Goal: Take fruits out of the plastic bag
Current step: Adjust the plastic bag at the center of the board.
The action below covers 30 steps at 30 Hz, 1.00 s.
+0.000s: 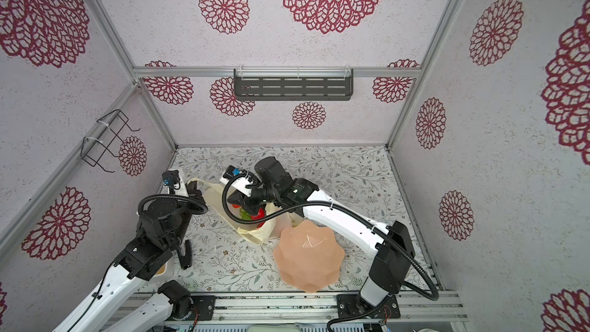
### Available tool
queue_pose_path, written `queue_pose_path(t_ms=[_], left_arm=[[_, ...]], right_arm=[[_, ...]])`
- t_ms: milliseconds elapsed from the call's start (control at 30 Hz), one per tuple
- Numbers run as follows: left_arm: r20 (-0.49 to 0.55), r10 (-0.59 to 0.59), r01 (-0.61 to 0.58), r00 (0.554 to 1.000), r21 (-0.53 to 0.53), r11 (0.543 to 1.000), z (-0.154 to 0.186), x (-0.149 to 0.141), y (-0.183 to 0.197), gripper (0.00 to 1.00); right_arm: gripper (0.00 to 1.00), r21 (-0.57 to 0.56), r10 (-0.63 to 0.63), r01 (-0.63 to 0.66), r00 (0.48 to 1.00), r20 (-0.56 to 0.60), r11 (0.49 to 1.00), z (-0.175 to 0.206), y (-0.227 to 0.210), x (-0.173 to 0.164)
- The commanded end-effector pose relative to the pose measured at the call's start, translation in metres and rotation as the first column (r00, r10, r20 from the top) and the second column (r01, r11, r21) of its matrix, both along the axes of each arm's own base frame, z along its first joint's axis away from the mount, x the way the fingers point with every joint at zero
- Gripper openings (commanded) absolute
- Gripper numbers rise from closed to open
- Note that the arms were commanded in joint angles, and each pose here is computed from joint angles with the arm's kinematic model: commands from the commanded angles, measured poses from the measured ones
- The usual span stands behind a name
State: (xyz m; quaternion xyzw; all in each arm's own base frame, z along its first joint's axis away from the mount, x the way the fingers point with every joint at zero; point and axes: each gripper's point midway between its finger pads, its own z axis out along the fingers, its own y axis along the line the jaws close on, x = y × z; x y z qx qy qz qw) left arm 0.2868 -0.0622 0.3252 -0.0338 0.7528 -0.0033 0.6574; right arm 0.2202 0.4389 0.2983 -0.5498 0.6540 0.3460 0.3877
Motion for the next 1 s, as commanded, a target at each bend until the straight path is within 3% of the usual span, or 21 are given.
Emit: queue_pose_path(t_ms=[0,367,567,700,767,867,967], left_arm=[[0.052,0.0,0.001,0.999,-0.03,1.0,0.019,-0.003,0.002,0.0],[0.073,-0.009,0.012,0.997,-0.042,0.999,0.034,-0.008,0.003,0.0],[0.103,0.006,-0.004,0.995,-0.016,1.0,0.049,-0.012,0.008,0.0],[0.107,0.007,-0.007,0.994,0.0,1.0,0.054,-0.014,0.01,0.0],[0.099,0.012,-0.013,0.995,0.006,1.0,0.052,-0.017,0.013,0.0],[0.086,0.02,-0.021,0.996,0.012,1.0,0.044,-0.025,0.019,0.0],[0.075,0.027,-0.028,0.997,0.008,1.0,0.033,-0.036,0.026,0.0]], right_arm=[[0.12,-0.143,-0.1,0.11,0.992,0.071,0.984,-0.037,-0.007,0.019],[0.1,-0.295,-0.093,0.164,0.966,0.24,0.941,-0.093,0.014,0.051],[0.16,-0.387,-0.123,0.281,0.914,0.386,0.878,-0.114,0.012,0.102],[0.37,-0.437,-0.186,0.392,0.877,0.442,0.809,-0.111,0.006,0.15],[0.4,-0.447,-0.223,0.436,0.863,0.453,0.781,-0.104,0.003,0.168],[0.59,-0.408,-0.325,0.545,0.807,0.493,0.733,-0.085,-0.007,0.192],[0.69,-0.366,-0.403,0.626,0.75,0.524,0.689,-0.072,-0.017,0.202]])
